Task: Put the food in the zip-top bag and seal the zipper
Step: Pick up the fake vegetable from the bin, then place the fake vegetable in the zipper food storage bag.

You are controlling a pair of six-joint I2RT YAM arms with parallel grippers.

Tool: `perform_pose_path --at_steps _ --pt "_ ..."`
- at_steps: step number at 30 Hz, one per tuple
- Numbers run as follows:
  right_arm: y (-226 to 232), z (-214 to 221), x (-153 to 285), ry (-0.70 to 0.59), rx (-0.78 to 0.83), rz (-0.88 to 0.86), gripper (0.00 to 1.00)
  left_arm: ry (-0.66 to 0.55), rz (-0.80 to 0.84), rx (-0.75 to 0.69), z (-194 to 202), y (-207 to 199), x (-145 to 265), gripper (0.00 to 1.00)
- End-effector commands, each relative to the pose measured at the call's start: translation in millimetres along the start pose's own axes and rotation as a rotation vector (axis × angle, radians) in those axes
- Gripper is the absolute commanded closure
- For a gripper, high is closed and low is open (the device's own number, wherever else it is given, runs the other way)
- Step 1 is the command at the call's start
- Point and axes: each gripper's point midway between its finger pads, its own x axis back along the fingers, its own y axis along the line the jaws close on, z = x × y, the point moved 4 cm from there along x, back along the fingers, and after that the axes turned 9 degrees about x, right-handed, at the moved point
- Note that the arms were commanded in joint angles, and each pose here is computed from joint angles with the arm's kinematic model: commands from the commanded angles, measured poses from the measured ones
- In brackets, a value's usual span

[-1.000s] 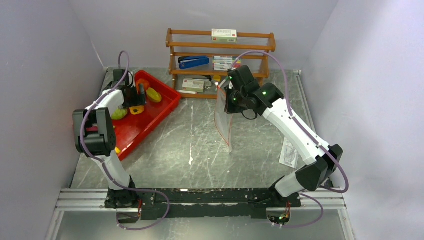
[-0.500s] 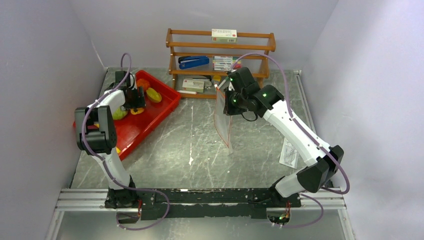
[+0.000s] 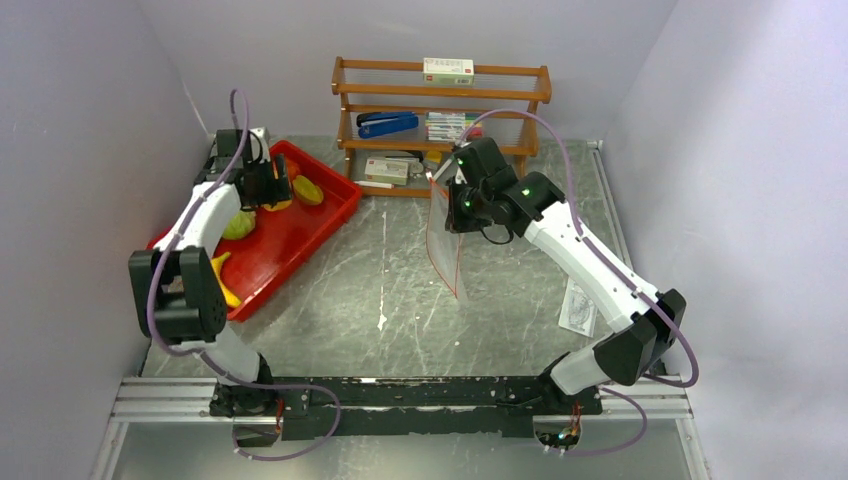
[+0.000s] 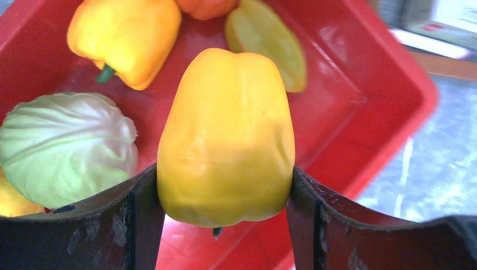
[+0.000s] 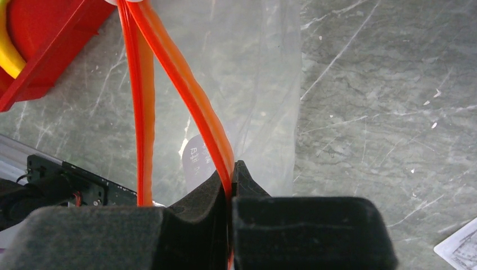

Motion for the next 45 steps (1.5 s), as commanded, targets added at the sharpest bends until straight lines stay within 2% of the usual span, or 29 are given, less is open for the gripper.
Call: perform_pose_path --at_steps 1,6,13,16,23,27,33,34,37,41,45 --pt "1.9 -0.2 -2.9 -0.007 -0.014 0.005 1.0 -0.005 0.205 0.012 8.5 -30.3 37.7 0.59" --pt "2.7 0.5 -8.4 0.006 -0.016 0.015 1.0 -0.02 0.441 -0.017 22.9 -57.3 75.6 0.56" --pt "4.2 3.8 -19.9 0.035 -0.027 0.014 1.0 0.027 0.689 -0.016 46.5 -82.2 118.2 0.56" --pt "1.6 4.6 -21.7 0.034 -0.026 0.033 1.0 0.075 0.847 0.004 67.8 -96.6 136.8 0.56" --pt "1.5 8.5 -34.2 0.058 -0.036 0.042 1.0 0.114 1.057 0.064 98.2 -112.6 178.1 0.56" --pt "5.0 6.0 -38.9 0.052 -0.047 0.038 1.0 0.079 1.169 0.113 104.3 -127.3 201.0 0.56" --pt "10.9 7.6 -40.4 0.053 -0.058 0.042 1.0 0.112 1.303 0.116 124.5 -171.4 227.6 0.52" --pt "12.0 7.6 -40.5 0.054 -0.054 0.04 1.0 0.152 1.34 0.123 130.1 -181.3 232.5 0.52" --pt "14.0 6.3 -38.4 0.046 -0.059 0.049 1.0 0.179 1.433 0.119 131.5 -196.1 244.5 0.54" --pt "17.5 1.5 -33.8 0.025 -0.071 0.044 1.0 0.174 1.529 0.141 131.9 -204.1 256.7 0.52" --pt "20.9 -4.5 -29.4 0.011 -0.065 0.045 1.0 0.229 1.622 0.22 135.5 -208.1 264.2 0.53"
